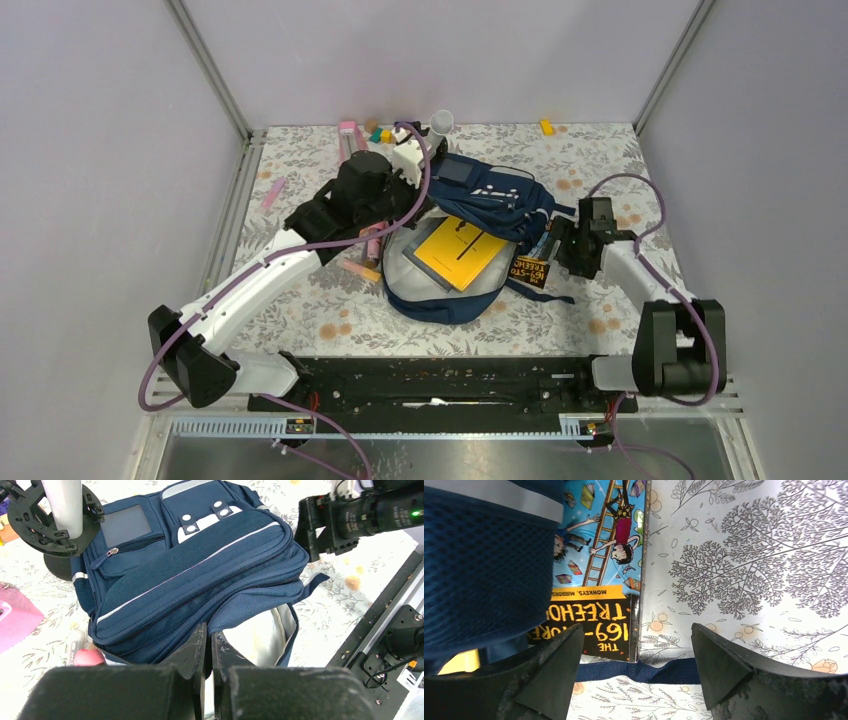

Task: Pack the student bag
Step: Pick up the book from the center of the board.

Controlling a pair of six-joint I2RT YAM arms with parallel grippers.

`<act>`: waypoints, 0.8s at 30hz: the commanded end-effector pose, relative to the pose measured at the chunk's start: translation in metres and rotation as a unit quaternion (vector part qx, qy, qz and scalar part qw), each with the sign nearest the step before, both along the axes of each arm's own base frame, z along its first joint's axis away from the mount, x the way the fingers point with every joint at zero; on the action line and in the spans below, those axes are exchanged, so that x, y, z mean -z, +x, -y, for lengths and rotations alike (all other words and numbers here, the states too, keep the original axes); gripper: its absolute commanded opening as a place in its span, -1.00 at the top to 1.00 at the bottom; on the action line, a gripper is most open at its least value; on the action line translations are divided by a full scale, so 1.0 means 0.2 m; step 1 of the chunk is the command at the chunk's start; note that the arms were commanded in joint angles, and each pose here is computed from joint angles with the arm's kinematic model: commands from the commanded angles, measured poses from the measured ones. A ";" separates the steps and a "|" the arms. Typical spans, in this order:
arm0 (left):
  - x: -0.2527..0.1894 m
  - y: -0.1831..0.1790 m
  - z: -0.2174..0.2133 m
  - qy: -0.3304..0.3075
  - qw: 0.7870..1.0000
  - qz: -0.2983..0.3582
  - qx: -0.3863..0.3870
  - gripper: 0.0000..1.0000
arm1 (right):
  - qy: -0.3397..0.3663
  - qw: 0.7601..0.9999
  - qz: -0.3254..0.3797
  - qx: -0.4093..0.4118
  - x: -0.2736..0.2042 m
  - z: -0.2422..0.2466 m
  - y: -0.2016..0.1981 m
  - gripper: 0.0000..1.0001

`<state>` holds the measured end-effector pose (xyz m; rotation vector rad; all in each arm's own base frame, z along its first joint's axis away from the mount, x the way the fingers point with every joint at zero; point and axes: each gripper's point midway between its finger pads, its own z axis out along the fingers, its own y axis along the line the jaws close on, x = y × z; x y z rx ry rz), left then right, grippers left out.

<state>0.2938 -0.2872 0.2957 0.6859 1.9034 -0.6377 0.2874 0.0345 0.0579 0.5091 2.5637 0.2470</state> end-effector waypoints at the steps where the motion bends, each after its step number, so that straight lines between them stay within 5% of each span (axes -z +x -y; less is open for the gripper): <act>1: -0.30 0.04 -0.03 -0.066 0.995 0.070 -0.019 1.00 | -0.049 0.997 -0.054 -0.012 0.07 0.00 -0.02 -0.72; 14: -0.32 0.04 -0.05 -0.073 0.995 0.072 -0.021 1.00 | -0.172 0.962 -0.208 -0.045 0.16 0.10 -0.09 -0.77; 24: -0.34 0.05 -0.07 -0.078 0.994 0.076 -0.024 1.00 | -0.117 0.986 -0.059 -0.107 -0.02 -0.03 -0.05 -0.84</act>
